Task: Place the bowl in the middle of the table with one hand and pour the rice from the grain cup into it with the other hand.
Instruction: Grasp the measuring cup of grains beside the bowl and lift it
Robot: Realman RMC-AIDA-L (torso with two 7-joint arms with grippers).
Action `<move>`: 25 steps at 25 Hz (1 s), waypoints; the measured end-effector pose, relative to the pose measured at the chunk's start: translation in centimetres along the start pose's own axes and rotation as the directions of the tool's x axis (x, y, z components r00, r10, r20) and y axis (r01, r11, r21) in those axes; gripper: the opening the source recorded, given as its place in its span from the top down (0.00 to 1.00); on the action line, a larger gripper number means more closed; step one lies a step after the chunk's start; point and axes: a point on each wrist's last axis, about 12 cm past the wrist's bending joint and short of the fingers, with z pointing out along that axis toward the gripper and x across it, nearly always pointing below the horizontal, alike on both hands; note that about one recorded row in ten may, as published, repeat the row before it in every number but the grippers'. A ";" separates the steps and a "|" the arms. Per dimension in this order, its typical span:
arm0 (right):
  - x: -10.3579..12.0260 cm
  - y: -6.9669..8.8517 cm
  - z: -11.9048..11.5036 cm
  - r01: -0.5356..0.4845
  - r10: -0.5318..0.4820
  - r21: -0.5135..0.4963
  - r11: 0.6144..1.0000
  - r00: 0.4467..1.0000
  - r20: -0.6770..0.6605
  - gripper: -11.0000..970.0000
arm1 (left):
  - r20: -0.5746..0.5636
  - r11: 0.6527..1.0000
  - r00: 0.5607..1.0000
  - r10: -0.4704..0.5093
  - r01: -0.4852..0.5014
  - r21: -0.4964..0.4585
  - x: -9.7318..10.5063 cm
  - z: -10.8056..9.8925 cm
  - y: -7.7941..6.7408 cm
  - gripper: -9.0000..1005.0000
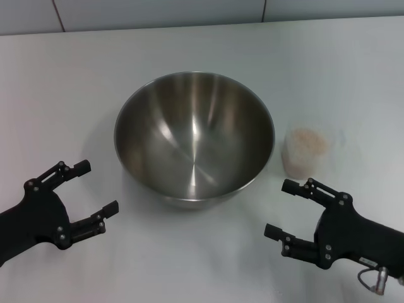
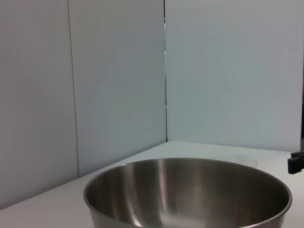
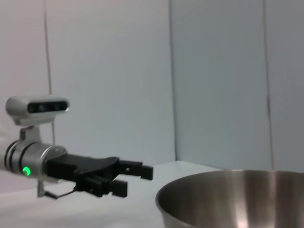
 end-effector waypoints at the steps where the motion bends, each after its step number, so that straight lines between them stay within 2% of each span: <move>1: 0.2 0.7 -0.1 -0.017 0.016 0.034 0.999 1.000 0.026 0.16 | 0.000 1.000 1.000 -0.002 0.002 0.000 0.0 0.0 0.0 0.13; 3: 0.3 1.0 -0.3 -0.026 0.024 0.061 0.998 0.999 0.043 0.16 | 0.001 1.000 1.000 -0.004 0.004 -0.002 0.0 0.0 0.0 0.13; 7: 1.0 3.1 -1.1 -0.052 0.021 0.248 0.967 0.992 0.126 0.16 | 0.004 1.000 1.000 -0.005 0.005 -0.007 0.0 0.0 0.1 0.13; 10: 1.5 4.6 -1.7 -0.052 -0.012 0.409 0.911 0.988 0.152 0.16 | 0.008 1.000 1.000 -0.011 0.011 -0.010 -0.1 0.0 0.1 0.13; 11: 1.8 5.1 -2.1 -0.052 -0.025 0.494 0.868 0.989 0.148 0.16 | 0.008 1.000 1.000 -0.011 0.011 -0.010 -0.1 0.0 0.1 0.13; 12: 1.8 5.1 -2.1 -0.052 -0.025 0.494 0.868 0.989 0.148 0.16 | 0.008 1.000 1.000 -0.011 0.011 -0.010 -0.1 0.0 0.1 0.13; 17: 2.3 5.5 -2.5 -0.050 -0.038 0.660 0.750 0.992 0.120 0.16 | 0.015 1.000 1.000 -0.017 0.017 -0.009 -0.2 0.0 0.1 0.13; 21: 2.7 5.3 -1.7 0.008 -0.058 0.758 0.652 0.998 0.039 0.16 | 0.022 1.000 1.000 -0.018 0.018 -0.012 -0.3 0.0 0.3 0.13; 25: 2.8 5.1 -1.2 0.036 -0.064 0.776 0.630 0.998 0.006 0.16 | 0.022 1.000 1.000 -0.017 0.017 -0.014 -0.4 -0.2 0.5 0.13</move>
